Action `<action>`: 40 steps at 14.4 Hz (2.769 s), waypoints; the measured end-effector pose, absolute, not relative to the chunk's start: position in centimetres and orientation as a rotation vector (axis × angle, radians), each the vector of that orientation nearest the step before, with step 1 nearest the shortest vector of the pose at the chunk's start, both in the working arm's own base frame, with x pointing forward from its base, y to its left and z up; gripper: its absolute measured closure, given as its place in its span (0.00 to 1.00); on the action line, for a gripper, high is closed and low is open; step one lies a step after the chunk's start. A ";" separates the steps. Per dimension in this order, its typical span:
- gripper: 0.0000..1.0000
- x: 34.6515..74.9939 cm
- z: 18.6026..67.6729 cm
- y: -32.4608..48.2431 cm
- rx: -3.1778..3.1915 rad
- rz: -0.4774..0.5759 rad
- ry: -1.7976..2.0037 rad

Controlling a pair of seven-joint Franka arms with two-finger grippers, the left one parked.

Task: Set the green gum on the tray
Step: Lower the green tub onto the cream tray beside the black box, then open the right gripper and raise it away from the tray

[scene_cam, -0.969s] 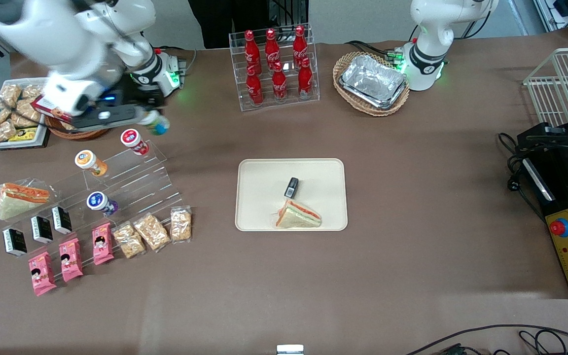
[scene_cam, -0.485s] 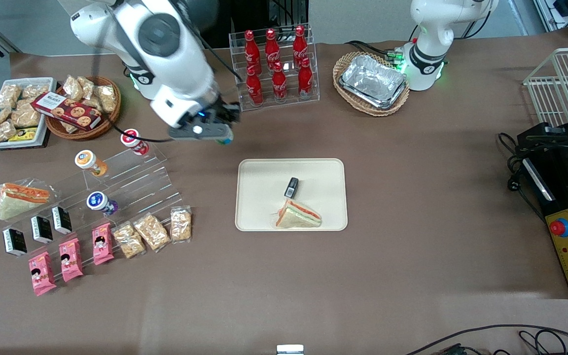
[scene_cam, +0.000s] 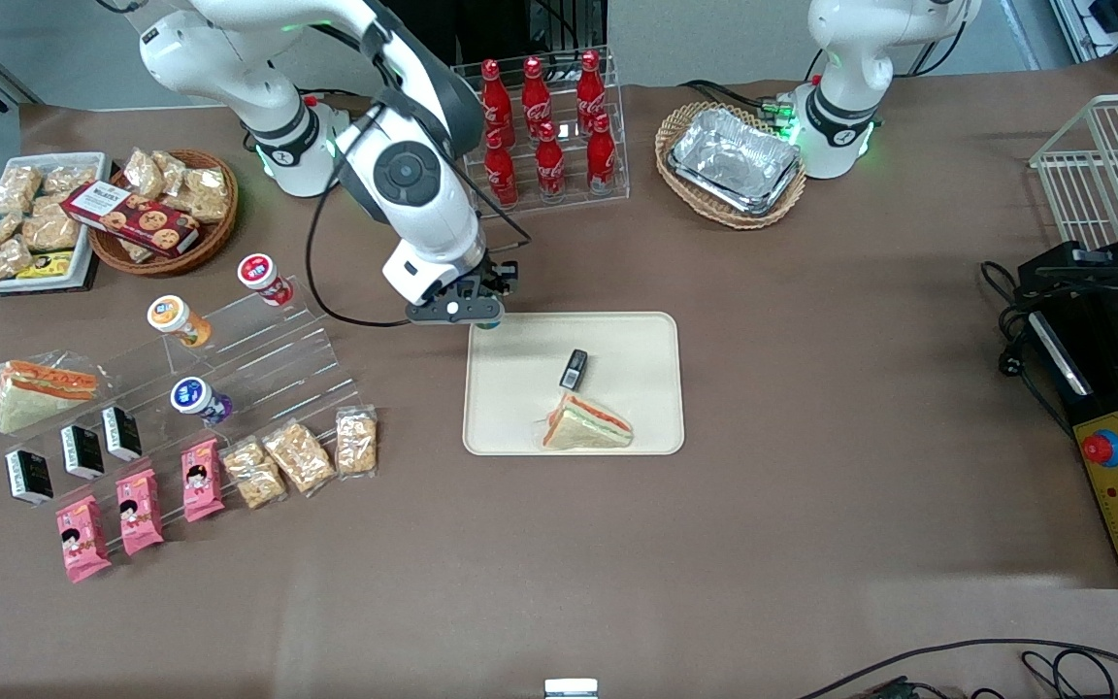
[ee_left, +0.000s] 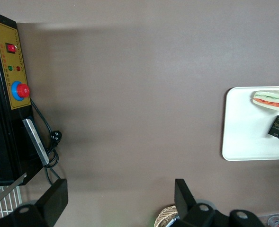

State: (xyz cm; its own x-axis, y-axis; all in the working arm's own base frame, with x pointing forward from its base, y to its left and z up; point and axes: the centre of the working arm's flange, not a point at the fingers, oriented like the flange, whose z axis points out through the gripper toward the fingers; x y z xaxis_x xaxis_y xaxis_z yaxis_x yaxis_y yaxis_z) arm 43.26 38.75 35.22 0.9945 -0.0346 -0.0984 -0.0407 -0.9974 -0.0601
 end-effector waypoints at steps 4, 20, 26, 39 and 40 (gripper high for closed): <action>0.41 43.2 31.0 38.9 -3.073 0.154 0.066; 0.00 42.6 23.7 41.2 -3.054 0.140 0.037; 0.00 48.7 34.8 35.2 -3.076 0.158 -0.020; 0.00 53.2 62.3 5.6 -3.046 0.140 -0.094; 0.00 53.1 63.2 4.2 -3.044 0.141 -0.077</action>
